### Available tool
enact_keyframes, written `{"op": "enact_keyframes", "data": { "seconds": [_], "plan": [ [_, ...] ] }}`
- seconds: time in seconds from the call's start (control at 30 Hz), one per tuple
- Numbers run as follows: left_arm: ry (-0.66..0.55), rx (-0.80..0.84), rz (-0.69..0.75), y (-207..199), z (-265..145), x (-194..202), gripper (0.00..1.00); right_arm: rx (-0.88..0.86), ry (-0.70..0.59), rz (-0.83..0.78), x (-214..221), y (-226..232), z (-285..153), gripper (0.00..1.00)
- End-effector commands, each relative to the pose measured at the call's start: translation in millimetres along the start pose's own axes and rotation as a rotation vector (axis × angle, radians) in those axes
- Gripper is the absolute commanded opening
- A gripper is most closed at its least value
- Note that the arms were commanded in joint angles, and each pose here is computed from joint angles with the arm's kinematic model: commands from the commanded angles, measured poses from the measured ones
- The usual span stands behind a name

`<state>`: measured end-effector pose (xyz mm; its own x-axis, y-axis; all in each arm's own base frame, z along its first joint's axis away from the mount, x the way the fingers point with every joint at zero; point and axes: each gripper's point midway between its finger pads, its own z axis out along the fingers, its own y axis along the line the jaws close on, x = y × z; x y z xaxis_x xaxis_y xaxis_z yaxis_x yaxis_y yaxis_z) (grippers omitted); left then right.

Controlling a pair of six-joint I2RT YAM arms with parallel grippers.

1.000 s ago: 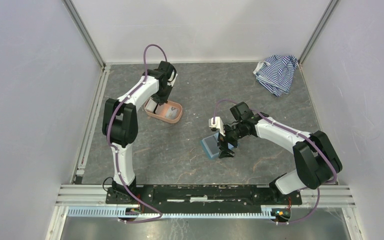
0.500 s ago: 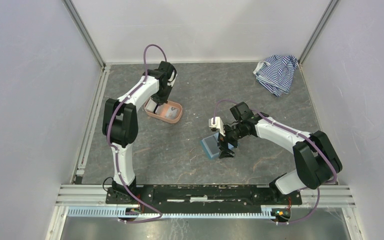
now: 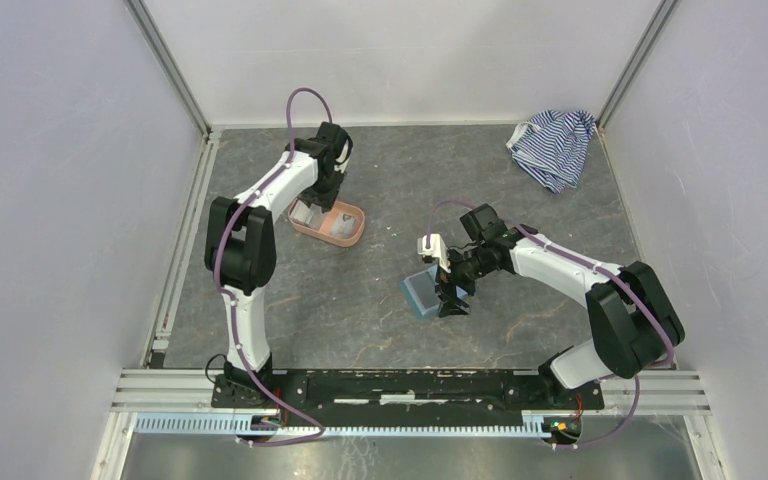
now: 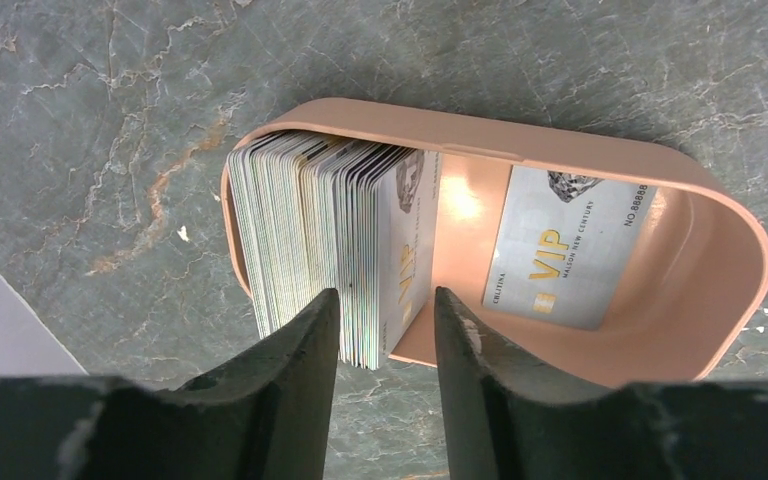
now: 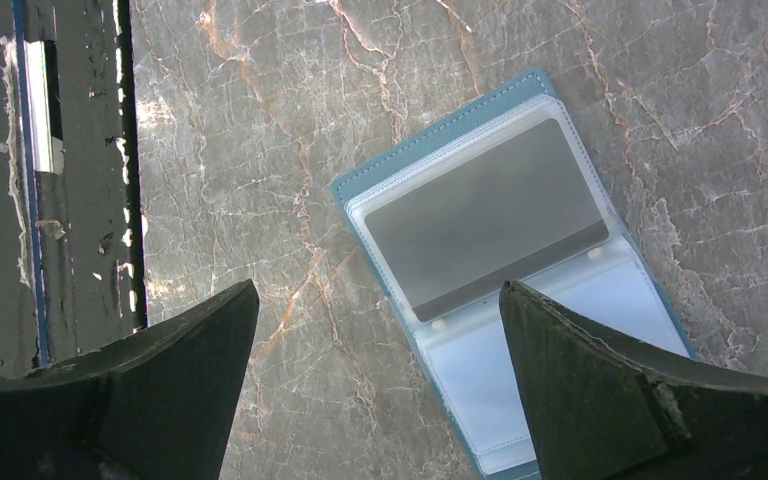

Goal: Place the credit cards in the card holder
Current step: Pick up the credit card from the storage box.

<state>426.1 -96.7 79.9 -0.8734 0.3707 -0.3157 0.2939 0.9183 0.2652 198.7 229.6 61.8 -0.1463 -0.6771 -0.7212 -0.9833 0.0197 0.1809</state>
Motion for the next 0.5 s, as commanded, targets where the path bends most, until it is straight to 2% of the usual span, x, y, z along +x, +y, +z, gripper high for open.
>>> {"op": "enact_keyframes", "data": {
  "seconds": [0.0,0.1,0.2,0.47],
  "plan": [
    [-0.095,-0.046,-0.027,16,-24,-25,0.50,0.000,-0.038,-0.046,-17,-5,-4,0.98],
    [-0.141,-0.061,-0.028,20,-31,-32,0.68,-0.001,-0.037,-0.045,-16,-5,-4,0.98],
    [-0.152,-0.092,-0.006,25,-26,-32,0.98,-0.003,-0.037,-0.043,-16,-5,-4,0.98],
    [-0.064,-0.169,0.042,34,5,-15,1.00,-0.002,-0.035,-0.043,-16,-5,-4,0.98]
  ]
}}
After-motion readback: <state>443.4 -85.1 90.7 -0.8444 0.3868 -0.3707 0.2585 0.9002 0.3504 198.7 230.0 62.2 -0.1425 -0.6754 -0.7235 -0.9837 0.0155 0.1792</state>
